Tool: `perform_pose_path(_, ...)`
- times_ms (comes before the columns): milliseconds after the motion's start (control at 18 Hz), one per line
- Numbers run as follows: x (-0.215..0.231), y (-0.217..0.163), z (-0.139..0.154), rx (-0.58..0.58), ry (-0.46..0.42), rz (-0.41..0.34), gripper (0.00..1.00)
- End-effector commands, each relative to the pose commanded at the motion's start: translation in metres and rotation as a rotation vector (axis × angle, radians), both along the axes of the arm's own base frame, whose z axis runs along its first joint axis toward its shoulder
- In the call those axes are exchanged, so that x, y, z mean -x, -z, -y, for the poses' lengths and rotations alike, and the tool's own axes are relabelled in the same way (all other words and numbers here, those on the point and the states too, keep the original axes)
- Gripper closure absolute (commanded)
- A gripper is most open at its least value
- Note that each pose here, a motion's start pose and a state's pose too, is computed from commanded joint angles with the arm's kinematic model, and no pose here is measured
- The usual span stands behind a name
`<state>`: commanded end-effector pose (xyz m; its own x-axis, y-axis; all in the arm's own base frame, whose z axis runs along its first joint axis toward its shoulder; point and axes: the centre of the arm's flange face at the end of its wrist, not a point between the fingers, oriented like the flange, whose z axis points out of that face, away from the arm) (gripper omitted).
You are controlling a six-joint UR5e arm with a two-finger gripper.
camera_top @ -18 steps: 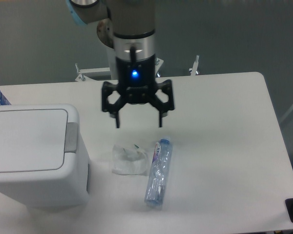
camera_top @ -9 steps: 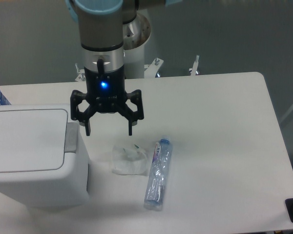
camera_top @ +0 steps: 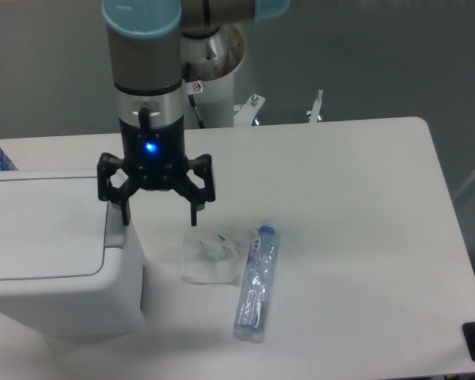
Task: Open the trash can
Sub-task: 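Lower the gripper onto the trash can lid edge and push it open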
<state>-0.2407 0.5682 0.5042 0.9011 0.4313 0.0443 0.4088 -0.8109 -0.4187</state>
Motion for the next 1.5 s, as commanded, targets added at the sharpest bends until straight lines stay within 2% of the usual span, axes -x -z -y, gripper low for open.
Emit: perform_pose_path(1500, -0.002, 0.01, -0.006, 0.015, 0.007, 0.008, 0.0)
